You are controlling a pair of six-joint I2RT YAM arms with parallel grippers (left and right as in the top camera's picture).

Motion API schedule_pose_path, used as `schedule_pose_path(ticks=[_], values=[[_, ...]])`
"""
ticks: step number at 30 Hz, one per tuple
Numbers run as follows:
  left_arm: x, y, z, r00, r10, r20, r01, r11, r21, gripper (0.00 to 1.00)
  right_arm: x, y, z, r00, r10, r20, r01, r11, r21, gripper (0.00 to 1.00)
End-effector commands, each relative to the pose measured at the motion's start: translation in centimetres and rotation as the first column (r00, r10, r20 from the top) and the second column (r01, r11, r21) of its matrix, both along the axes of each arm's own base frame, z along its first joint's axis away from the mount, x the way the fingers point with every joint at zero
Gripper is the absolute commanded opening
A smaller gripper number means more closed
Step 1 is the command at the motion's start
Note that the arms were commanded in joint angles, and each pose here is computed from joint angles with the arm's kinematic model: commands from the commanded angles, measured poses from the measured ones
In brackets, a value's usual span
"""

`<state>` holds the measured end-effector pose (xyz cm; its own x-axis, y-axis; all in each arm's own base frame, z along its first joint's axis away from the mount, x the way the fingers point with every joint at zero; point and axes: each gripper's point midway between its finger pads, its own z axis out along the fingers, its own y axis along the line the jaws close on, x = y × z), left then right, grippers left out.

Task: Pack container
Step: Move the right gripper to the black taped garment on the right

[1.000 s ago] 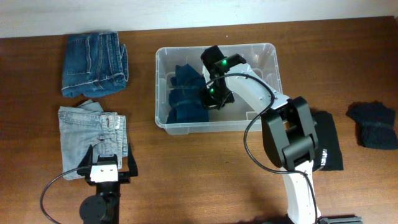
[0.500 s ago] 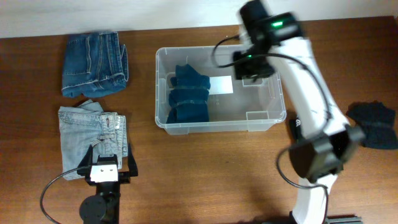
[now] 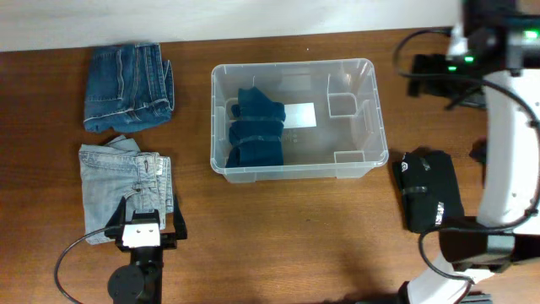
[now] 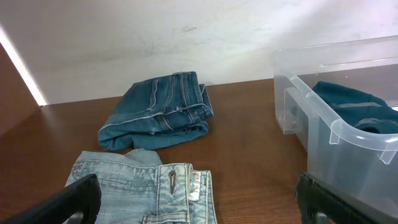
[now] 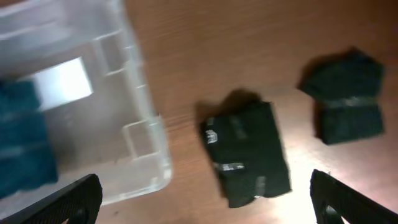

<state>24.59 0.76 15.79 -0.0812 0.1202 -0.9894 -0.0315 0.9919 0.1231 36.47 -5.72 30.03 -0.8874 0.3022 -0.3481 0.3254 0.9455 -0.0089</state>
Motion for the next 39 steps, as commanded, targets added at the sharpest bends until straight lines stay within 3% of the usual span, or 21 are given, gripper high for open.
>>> schedule_pose_path(ticks=[1,9,18,27,33,39], values=[[0.0,0.0,-0.1,1.0,0.002,-0.001,-0.002,1.0,0.016,0.99,-1.9,-4.4,-0.1,0.994,-0.108,-0.028,0.107,0.993,-0.056,0.99],[0.0,0.0,-0.1,1.0,0.002,-0.001,-0.002,1.0,0.016,0.99,-6.5,-9.9,-6.6,0.923,-0.282,-0.26,0.287,0.958,-0.022,0.99],[0.0,0.0,-0.1,1.0,0.002,-0.001,-0.002,1.0,0.016,0.99,-9.5,-6.1,-13.1,0.855,-0.202,-0.478,0.311,0.937,0.16,0.99],[0.0,0.0,-0.1,1.0,0.002,-0.001,-0.002,1.0,0.016,0.99,-11.9,-4.6,-20.0,0.798,-0.175,-0.576,0.341,0.92,0.194,1.0],[0.0,0.0,-0.1,1.0,0.002,-0.001,-0.002,1.0,0.016,0.99,-12.6,-3.2,-24.2,0.798,-0.17,-0.578,0.368,0.897,0.244,0.84],[0.0,0.0,-0.1,1.0,0.002,-0.001,-0.002,1.0,0.016,0.99,-12.9,-3.1,-26.8,0.803,-0.2,-0.561,0.387,0.892,0.235,0.48]])
